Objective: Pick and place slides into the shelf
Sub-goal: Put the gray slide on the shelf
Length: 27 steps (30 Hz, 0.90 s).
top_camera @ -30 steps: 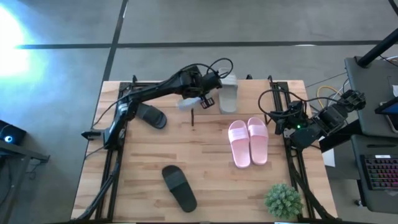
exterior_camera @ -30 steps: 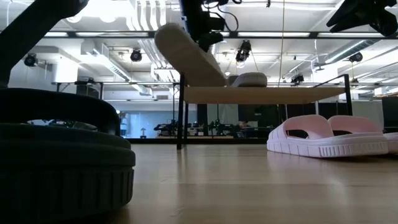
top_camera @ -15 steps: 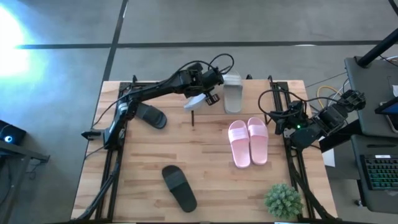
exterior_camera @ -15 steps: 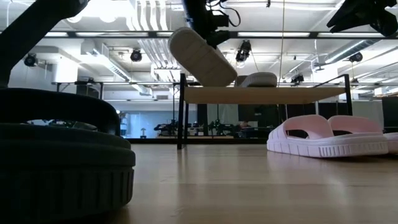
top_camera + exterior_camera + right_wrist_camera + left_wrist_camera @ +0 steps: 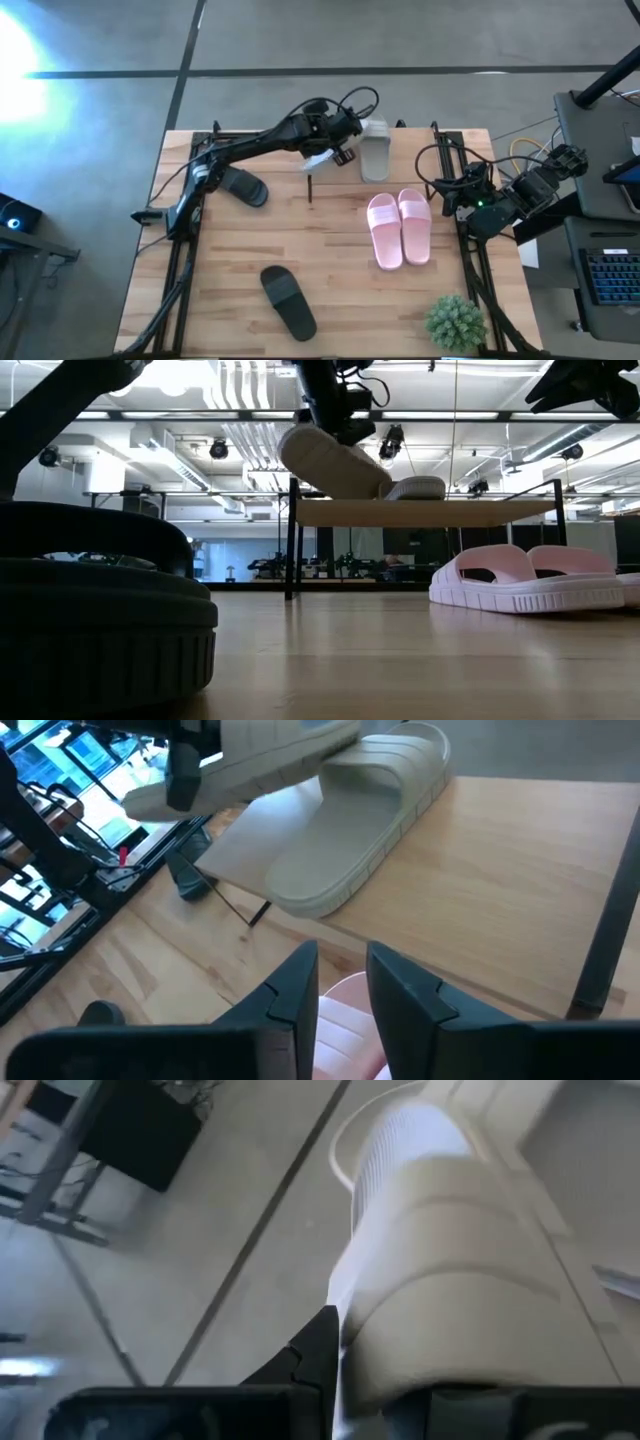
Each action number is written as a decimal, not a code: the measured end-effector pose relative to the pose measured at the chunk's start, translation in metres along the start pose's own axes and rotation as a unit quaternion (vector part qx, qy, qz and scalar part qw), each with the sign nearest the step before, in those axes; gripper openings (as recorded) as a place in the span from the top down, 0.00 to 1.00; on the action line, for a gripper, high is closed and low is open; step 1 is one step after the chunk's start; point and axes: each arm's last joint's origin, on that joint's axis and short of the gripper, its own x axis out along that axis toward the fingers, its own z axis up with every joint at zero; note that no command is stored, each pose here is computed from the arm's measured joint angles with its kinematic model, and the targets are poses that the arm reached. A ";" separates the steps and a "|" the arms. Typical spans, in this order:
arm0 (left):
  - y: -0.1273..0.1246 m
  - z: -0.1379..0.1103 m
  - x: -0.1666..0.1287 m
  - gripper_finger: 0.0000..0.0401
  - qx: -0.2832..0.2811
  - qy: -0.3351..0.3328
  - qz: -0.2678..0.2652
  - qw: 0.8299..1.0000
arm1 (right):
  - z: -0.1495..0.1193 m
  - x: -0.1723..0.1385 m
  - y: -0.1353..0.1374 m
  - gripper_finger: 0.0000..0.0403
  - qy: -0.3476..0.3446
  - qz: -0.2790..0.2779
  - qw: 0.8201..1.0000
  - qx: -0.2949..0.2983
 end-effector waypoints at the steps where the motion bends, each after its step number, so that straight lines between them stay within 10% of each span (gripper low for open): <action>1: 0.000 0.000 -0.001 0.89 0.000 -0.001 -0.012 1.000 | 0.000 0.000 0.000 0.80 0.000 0.000 1.000 0.000; 20: 0.001 -0.009 0.000 0.68 -0.026 0.044 -0.025 0.998 | 0.000 0.000 0.000 0.80 0.000 -0.001 1.000 -0.005; 27: -0.002 -0.007 -0.006 0.67 -0.038 0.039 -0.118 0.992 | 0.000 0.000 -0.001 0.82 0.000 -0.001 1.000 -0.006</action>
